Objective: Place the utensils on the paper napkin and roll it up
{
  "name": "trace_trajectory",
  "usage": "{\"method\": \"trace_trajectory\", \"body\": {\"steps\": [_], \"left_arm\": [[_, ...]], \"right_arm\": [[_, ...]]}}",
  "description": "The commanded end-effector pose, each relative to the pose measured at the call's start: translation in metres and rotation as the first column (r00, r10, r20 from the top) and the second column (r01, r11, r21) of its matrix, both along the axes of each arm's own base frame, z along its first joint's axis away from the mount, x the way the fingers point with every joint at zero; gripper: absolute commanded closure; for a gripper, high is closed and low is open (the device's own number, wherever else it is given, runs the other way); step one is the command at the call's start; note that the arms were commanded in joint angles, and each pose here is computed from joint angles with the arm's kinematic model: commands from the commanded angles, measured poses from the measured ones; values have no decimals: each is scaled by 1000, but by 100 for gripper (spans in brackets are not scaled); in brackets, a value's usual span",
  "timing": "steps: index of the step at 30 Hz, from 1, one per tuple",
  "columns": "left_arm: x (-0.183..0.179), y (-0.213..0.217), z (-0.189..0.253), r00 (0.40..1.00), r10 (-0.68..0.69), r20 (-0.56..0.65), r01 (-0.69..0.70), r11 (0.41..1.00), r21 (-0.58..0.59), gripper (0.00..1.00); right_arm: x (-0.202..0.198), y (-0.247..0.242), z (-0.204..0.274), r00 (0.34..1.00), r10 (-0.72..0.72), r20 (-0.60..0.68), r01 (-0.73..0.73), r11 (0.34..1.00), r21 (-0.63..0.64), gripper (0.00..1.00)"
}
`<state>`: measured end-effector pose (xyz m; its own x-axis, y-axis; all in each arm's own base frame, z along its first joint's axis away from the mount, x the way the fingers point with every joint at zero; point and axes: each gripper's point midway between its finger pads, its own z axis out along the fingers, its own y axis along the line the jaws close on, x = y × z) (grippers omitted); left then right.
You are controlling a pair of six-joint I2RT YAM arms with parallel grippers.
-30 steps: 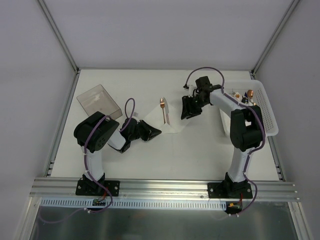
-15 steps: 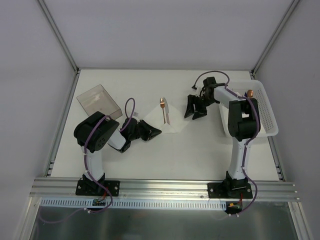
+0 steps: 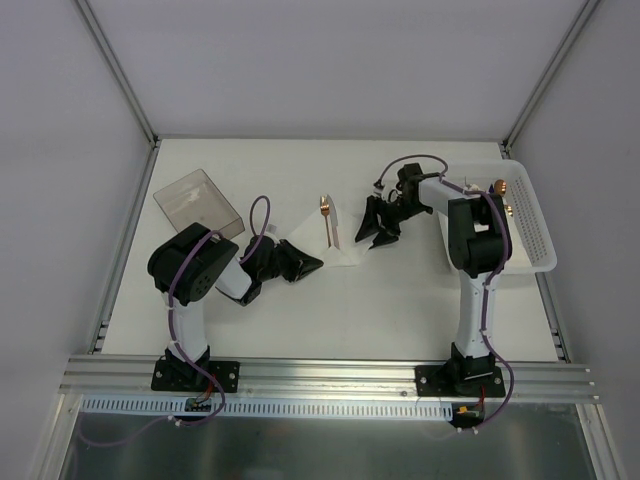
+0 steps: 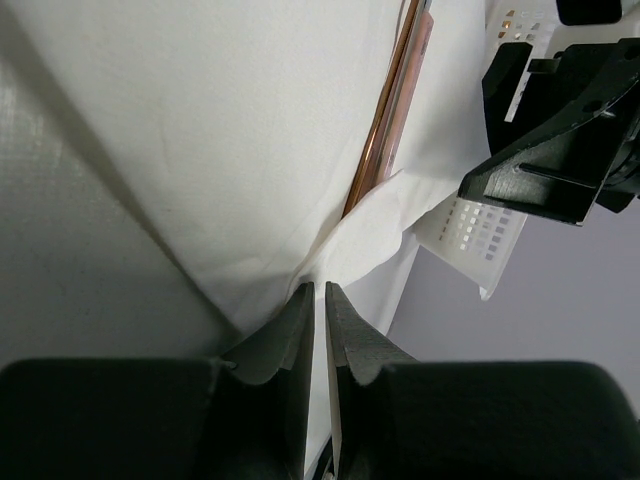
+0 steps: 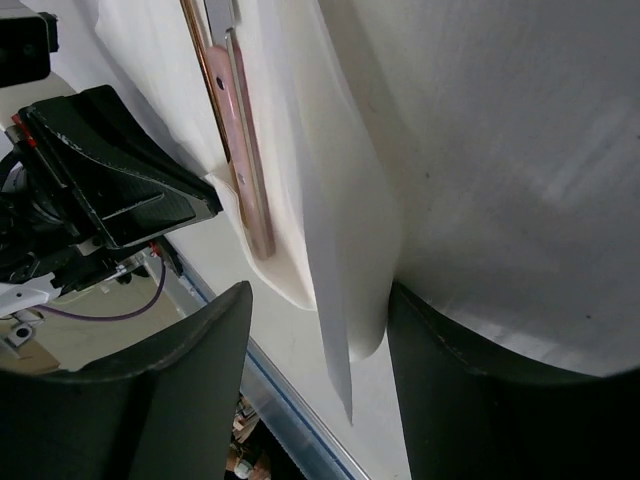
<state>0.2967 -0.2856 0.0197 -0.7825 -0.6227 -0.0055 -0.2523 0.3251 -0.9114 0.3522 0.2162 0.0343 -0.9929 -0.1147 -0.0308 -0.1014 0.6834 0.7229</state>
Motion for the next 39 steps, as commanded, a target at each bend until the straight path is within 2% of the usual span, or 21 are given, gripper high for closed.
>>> {"method": "trace_trajectory", "body": {"steps": [1, 7, 12, 25, 39], "left_arm": [[5, -4, 1, 999, 5, 34, -5, 1000, 5, 91], [7, -5, 2, 999, 6, 37, -6, 1000, 1, 91], [6, -4, 1, 999, 4, 35, -4, 1000, 2, 90], [6, -5, 2, 999, 4, 36, -4, 1000, -2, 90], [5, -4, -1, 1000, 7, 30, -8, 1000, 6, 90]], "right_arm": [[-12, 8, -4, 998, 0, -70, 3, 999, 41, 41], [-8, 21, 26, 999, -29, -37, 35, 987, 157, 41], [-7, 31, 43, 992, -73, -99, 95, 968, 234, 41], [-37, 27, 19, 962, -105, -251, 157, 968, 197, 39], [-51, 25, 8, 942, -163, -294, 216, 964, 157, 34]]}}
